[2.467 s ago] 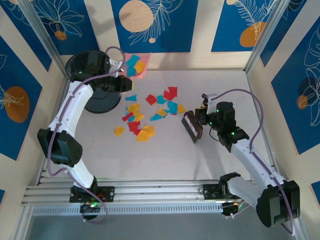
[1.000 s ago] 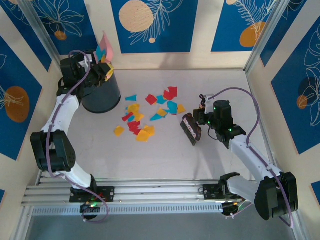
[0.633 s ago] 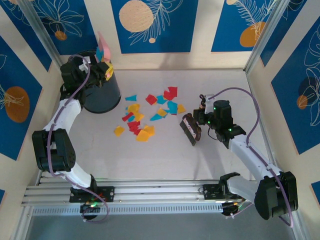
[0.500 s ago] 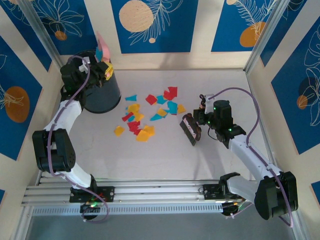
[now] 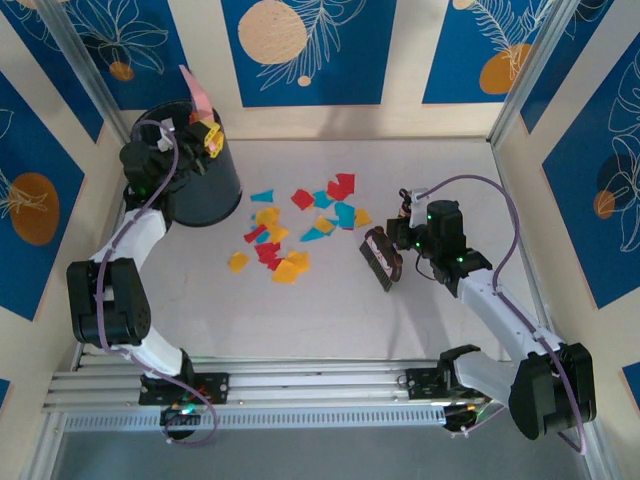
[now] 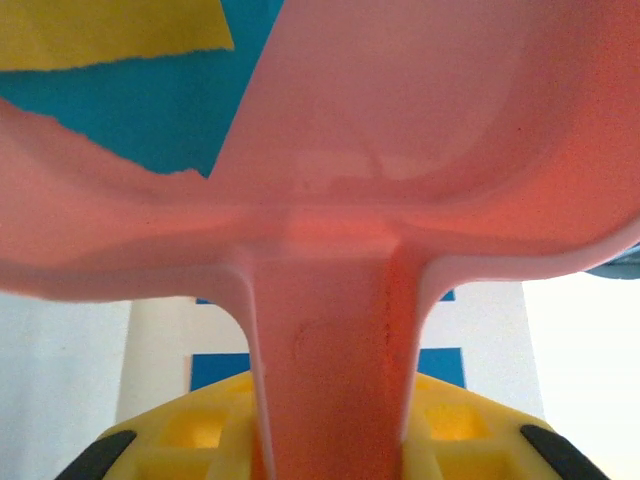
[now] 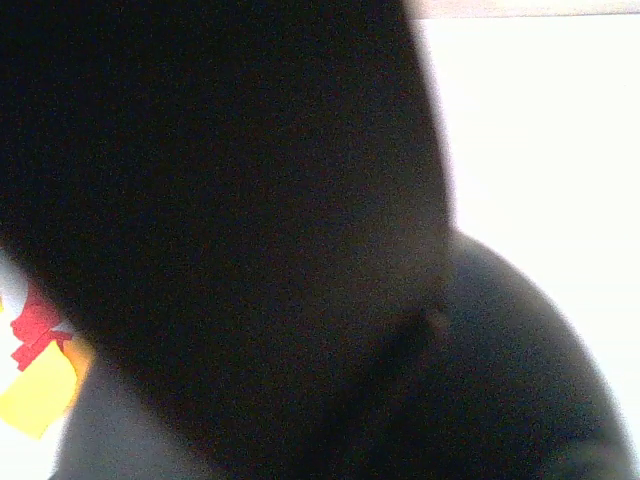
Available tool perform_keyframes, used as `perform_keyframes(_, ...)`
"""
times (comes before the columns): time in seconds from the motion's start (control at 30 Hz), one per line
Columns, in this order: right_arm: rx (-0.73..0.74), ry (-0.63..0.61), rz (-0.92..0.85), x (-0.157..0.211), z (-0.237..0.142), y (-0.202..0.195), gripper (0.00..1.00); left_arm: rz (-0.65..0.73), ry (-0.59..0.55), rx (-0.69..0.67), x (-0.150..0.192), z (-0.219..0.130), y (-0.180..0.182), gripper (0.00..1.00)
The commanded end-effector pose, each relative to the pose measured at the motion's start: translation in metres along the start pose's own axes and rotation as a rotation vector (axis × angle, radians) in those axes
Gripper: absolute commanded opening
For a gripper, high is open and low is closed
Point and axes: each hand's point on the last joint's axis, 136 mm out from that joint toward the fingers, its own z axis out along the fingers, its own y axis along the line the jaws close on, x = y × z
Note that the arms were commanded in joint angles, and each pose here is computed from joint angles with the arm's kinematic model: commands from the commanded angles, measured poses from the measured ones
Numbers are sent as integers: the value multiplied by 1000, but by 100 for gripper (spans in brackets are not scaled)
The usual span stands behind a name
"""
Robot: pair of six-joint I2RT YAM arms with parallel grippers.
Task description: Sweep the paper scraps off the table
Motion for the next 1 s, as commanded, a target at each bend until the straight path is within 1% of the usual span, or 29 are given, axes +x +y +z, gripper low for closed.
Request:
perform_keyframes(0.0,-25,-28,4,-14,-2,6,0,30,-14,129,4,-10,-42,0)
perform_keyframes(0.1,-24,-27,6,-13,-2,5,0,9,-15,154,5,-11,-48,0)
perform_keyframes(0.33,-25,-29,7,-14,-3,6,0,-90,-25,220,-1,-12,-46,0)
perform_keyframes(0.53,-26,-35,7,-17,-4,7,0,-148,-29,294,-5,-13,-52,0)
perform_keyframes(0.67,-21,-32,5,-16,-4,7,0,-186,-48,329,-5,-14,-49,0)
perform_keyframes(0.83,-20,-31,5,-16,-4,8,0,-201,-41,350,-2,-10,-48,0)
perform_keyframes(0.97,-19,-29,5,-15,-4,8,0,-197,-32,336,1,-7,-45,0)
